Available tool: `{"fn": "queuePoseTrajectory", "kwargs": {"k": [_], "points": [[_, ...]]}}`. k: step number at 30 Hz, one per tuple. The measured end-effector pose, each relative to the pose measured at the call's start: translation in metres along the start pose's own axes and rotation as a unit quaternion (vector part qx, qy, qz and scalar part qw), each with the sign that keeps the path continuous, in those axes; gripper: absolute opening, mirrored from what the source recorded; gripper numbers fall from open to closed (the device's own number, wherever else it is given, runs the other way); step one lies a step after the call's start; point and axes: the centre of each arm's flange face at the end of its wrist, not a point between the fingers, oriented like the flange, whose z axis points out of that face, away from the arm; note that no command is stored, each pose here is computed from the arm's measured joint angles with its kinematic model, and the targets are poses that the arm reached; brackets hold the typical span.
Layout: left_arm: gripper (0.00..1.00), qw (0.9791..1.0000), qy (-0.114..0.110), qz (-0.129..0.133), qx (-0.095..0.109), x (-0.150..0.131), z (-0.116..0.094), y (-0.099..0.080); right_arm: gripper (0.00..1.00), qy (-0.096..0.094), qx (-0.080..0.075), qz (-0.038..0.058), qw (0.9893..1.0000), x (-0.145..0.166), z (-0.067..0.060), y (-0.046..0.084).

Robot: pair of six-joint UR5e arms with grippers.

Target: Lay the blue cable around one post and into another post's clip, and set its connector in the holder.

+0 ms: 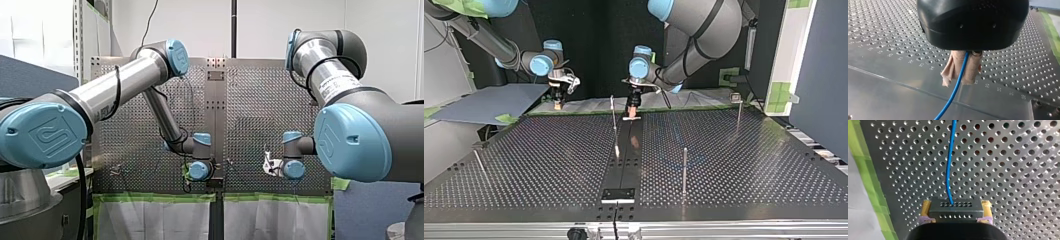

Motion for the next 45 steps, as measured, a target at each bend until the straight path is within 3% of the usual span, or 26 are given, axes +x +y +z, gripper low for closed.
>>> {"fn": "queuePoseTrajectory", "kwargs": {"k": [7,14,15,16,17,18,19,20,21,22,23,28,33,40,45], "points": [[0.0,0.9999,0.011,0.007,-0.005,0.015,0.002,0.005,0.05,0.009,-0.006,0.0013,0.9999,0.006,0.007,0.004],[0.02,0.9999,0.011,0.008,-0.003,0.017,0.004,0.001,0.05,0.006,-0.011,0.0021,0.9999,0.007,0.01,0.009],[0.11,0.9999,0.011,0.008,-0.003,0.017,0.005,0.001,0.05,0.005,-0.011,0.0021,0.9999,0.007,0.01,0.01],[0.11,0.9999,0.01,0.008,-0.001,0.015,0.006,0.0,0.05,0.005,-0.011,0.0023,0.9999,0.007,0.009,0.01],[0.19,0.9999,0.011,0.007,0.001,0.015,0.007,0.0,0.05,0.004,-0.011,0.0024,0.9999,0.007,0.009,0.01],[0.33,0.9999,0.011,0.008,0.004,0.014,0.007,-0.001,0.05,0.004,-0.011,0.0025,0.9999,0.007,0.009,0.01],[0.33,0.9999,0.012,0.008,0.007,0.014,0.008,-0.001,0.05,0.002,-0.011,0.0026,0.9999,0.006,0.009,0.01],[0.69,0.9998,0.013,0.008,0.009,0.014,0.008,-0.001,0.05,0.002,-0.011,0.0026,0.9999,0.006,0.009,0.01],[0.78,0.9998,0.015,0.008,0.012,0.014,0.008,-0.002,0.05,0.001,-0.011,0.0027,0.9999,0.006,0.009,0.01],[0.78,0.9997,0.017,0.009,0.016,0.014,0.008,-0.002,0.05,-0.001,-0.011,0.0028,0.9999,0.006,0.009,0.011],[1.0,0.9996,0.02,0.01,0.018,0.013,0.008,-0.002,0.05,-0.002,-0.011,0.0028,0.9999,0.005,0.009,0.011],[1.0,0.9987,0.035,0.02,0.031,0.011,0.006,-0.005,0.05,-0.007,-0.012,0.0029,0.9999,0.004,0.007,0.011],[1.0,0.9972,0.054,0.042,0.03,0.008,-0.002,-0.003,0.05,-0.011,-0.012,0.0029,0.9999,0.003,0.007,0.012],[1.0,0.9929,0.083,0.081,0.025,-0.01,-0.024,0.001,0.05,-0.018,-0.013,0.0024,0.9997,0.002,0.005,0.012],[1.0,0.9911,0.092,0.092,0.027,-0.018,-0.036,0.001,0.05,-0.02,-0.014,0.0032,0.9997,0.001,0.005,0.012]]}}
